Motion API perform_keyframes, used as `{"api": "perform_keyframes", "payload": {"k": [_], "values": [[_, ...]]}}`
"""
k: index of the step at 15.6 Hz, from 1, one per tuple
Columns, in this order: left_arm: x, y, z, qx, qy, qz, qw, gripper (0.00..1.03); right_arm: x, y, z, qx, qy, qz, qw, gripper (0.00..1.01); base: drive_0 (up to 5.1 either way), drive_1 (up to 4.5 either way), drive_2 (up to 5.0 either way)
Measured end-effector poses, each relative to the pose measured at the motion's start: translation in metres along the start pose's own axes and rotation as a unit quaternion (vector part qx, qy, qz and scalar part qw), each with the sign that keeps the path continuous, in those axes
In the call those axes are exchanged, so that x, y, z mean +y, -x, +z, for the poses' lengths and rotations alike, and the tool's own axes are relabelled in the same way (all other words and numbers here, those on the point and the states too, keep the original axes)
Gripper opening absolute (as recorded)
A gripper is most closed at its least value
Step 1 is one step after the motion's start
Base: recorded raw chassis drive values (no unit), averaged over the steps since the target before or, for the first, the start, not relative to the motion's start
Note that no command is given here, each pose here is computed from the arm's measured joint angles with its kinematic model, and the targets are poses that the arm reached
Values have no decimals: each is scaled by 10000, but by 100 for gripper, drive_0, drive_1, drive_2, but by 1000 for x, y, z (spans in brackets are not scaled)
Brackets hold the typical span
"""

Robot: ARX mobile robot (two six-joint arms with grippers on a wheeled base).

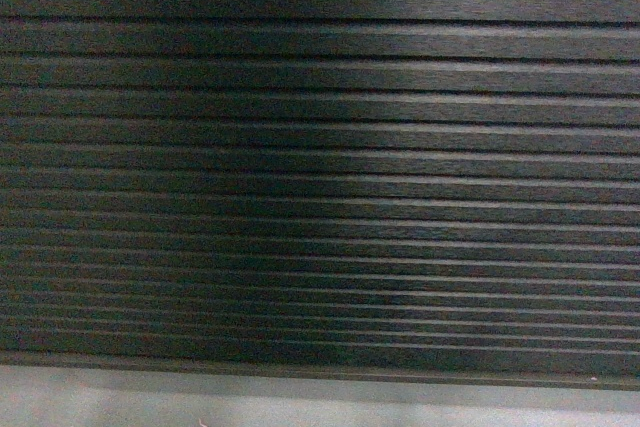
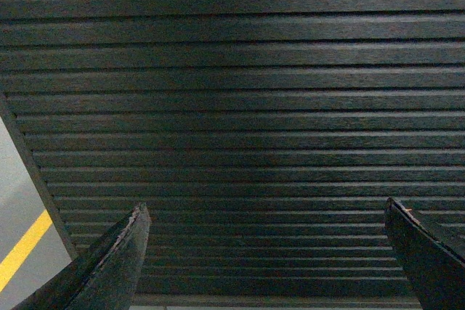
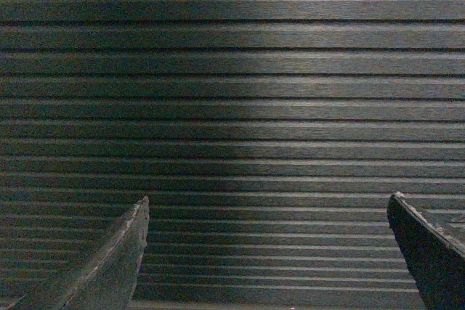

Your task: Place dark red mango on scale at checkout

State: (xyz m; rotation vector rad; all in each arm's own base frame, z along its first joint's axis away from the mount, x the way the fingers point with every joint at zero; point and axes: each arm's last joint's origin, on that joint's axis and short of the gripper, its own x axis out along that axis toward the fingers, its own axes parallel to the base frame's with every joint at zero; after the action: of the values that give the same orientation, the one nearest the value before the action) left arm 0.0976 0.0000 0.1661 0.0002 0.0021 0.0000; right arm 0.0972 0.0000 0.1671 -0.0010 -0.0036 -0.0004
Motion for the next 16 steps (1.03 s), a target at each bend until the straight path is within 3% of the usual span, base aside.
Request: {"api": "perform_keyframes", "payload": {"k": [16], "values": [[0, 0, 0, -2, -2, 2, 10000, 98, 0, 0, 0, 0, -4, 0, 10000, 98, 0, 0, 0]]}}
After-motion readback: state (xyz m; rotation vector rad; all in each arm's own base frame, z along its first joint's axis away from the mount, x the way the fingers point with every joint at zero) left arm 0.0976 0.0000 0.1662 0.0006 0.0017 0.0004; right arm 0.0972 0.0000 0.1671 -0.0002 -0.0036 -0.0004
